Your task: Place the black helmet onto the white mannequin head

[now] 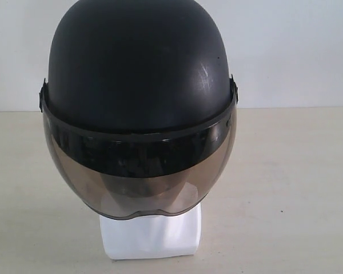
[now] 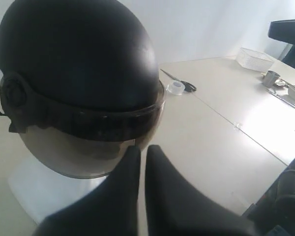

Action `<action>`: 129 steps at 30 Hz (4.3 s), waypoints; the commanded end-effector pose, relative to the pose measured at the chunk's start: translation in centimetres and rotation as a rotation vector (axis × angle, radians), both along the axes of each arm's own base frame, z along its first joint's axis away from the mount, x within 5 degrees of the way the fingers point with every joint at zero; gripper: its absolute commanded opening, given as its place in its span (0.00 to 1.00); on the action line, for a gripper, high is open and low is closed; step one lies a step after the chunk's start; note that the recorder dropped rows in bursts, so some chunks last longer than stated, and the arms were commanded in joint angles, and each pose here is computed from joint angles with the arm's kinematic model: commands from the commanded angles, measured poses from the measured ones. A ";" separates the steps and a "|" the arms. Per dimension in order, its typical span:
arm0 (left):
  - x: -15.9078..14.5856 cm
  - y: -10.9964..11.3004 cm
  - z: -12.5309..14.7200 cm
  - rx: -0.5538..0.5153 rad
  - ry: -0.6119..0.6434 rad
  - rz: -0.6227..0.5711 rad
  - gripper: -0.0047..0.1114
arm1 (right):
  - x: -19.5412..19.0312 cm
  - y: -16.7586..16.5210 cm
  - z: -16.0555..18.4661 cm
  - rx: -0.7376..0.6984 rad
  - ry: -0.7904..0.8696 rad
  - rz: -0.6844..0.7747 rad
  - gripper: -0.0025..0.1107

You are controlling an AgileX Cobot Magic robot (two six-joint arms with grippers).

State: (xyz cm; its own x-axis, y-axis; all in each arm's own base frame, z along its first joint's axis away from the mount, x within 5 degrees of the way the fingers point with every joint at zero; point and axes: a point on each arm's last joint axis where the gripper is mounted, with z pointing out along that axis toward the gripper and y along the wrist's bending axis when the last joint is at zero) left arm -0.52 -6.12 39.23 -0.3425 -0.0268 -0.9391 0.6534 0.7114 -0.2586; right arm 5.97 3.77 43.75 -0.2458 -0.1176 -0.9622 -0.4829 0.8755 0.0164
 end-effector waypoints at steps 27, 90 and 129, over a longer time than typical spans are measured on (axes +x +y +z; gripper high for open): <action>6.1 5.9 -16.5 -0.200 -0.339 0.763 0.08 | -0.1 -0.1 0.2 0.002 -0.013 -0.003 0.02; 5.9 6.0 -20.7 0.066 -0.039 0.776 0.08 | 7.5 1.4 -5.5 0.098 -0.007 -0.113 0.02; 5.9 6.0 -20.7 0.066 -0.039 0.776 0.08 | 0.4 -3.5 -23.3 0.097 -0.217 -0.463 0.02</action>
